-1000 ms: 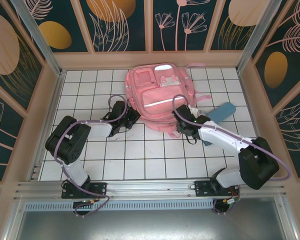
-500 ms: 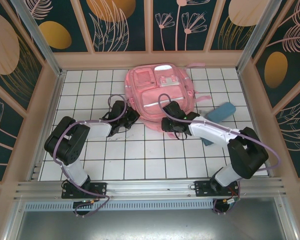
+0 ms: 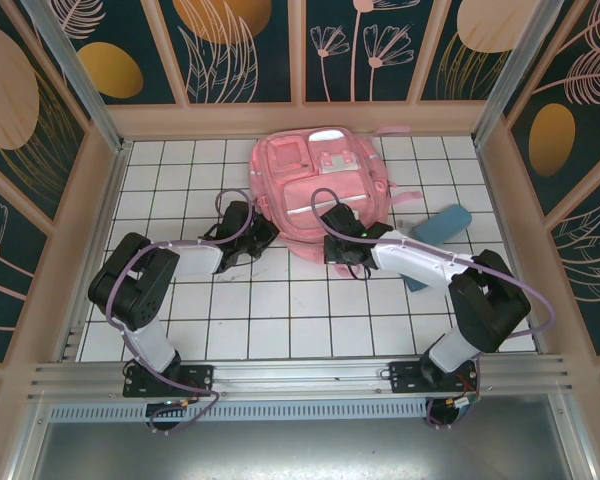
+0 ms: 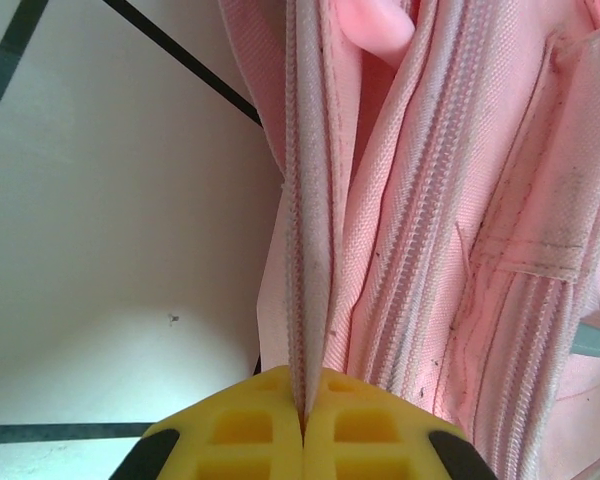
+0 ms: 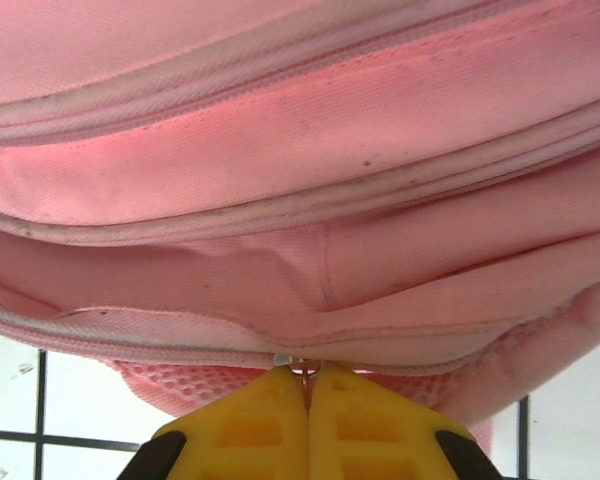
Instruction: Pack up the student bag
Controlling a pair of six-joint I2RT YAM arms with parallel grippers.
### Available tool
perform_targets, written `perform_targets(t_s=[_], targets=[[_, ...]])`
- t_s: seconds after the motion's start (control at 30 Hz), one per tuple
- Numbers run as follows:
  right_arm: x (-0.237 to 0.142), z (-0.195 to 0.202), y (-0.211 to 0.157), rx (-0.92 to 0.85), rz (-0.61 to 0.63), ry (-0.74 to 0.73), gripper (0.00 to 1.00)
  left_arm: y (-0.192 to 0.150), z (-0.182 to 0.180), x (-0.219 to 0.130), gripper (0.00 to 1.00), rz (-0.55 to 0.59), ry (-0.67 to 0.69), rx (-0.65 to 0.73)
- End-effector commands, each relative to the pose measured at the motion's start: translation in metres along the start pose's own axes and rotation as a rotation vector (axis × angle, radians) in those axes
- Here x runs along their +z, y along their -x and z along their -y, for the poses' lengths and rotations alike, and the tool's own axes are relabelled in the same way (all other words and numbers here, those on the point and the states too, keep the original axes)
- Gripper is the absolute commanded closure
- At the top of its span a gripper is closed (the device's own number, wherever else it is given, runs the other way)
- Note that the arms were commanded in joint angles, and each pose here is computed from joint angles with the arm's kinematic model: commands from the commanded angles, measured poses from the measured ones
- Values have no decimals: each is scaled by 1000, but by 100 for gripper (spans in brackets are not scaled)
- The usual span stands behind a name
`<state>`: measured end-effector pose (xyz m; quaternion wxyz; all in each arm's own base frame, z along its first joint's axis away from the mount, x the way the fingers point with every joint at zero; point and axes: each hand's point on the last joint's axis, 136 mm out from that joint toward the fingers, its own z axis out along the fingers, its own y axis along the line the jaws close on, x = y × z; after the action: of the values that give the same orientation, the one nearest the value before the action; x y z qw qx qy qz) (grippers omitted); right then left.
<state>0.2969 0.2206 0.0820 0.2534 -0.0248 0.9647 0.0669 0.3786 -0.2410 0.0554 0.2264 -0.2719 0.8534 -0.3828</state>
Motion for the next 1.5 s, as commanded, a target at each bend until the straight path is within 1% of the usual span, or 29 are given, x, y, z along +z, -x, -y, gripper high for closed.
perform_targets(t_s=[0.0, 0.07, 0.17, 0.27, 0.33, 0.4, 0.43, 0.5, 0.57, 0.63, 0.7, 0.8, 0.87, 0.93, 1.03, 1.17, 1.27, 1.4, 1.47], targets=[[-16, 31, 12, 19, 55, -157, 99, 30, -12, -12, 100, 94, 46, -4], [-19, 47, 14, 25, 66, -223, 100, 40, -11, -21, 100, 118, 40, 3], [-24, 73, 18, 41, 80, -334, 100, 49, -20, -26, 100, 132, 65, 5], [-26, 91, 22, 63, 92, -403, 100, 52, -24, -28, 100, 135, 70, 6], [-26, 88, 26, 53, 100, -393, 100, 54, -24, -29, 100, 139, 72, 12], [-24, 69, 33, 30, 102, -312, 100, 56, -24, -29, 100, 135, 78, 18], [-24, 51, 36, 5, 98, -239, 100, 57, -22, -30, 100, 135, 78, 20], [-24, 11, 40, -40, 98, -88, 100, 58, -24, -33, 84, 135, 92, 21], [-27, -24, 41, -74, 99, 31, 100, 57, -27, -40, 64, 138, 109, 22], [-28, -53, 44, -89, 97, 119, 100, 55, -32, -50, 50, 144, 132, 25], [-29, -82, 46, -99, 95, 206, 100, 53, -37, -62, 42, 153, 155, 26], [-27, -119, 44, -121, 84, 309, 100, 46, -45, -81, 35, 166, 176, 13], [-28, -144, 41, -136, 74, 384, 100, 40, -46, -92, 34, 164, 161, -6], [-27, -157, 39, -144, 73, 419, 100, 33, -46, -99, 33, 150, 138, -33], [-27, -173, 30, -155, 53, 474, 100, 20, -33, -104, 33, 102, 32, -92], [-26, -174, 22, -154, 41, 494, 100, 7, -11, -101, 35, 20, -102, -158], [-31, -174, 19, -156, 42, 508, 100, 4, -1, -98, 37, -11, -140, -178], [-41, -175, 17, -171, 48, 537, 100, 3, 3, -90, 41, -35, -156, -199], [-45, -177, 14, -191, 50, 546, 100, 3, 13, -87, 43, -53, -196, -214]])
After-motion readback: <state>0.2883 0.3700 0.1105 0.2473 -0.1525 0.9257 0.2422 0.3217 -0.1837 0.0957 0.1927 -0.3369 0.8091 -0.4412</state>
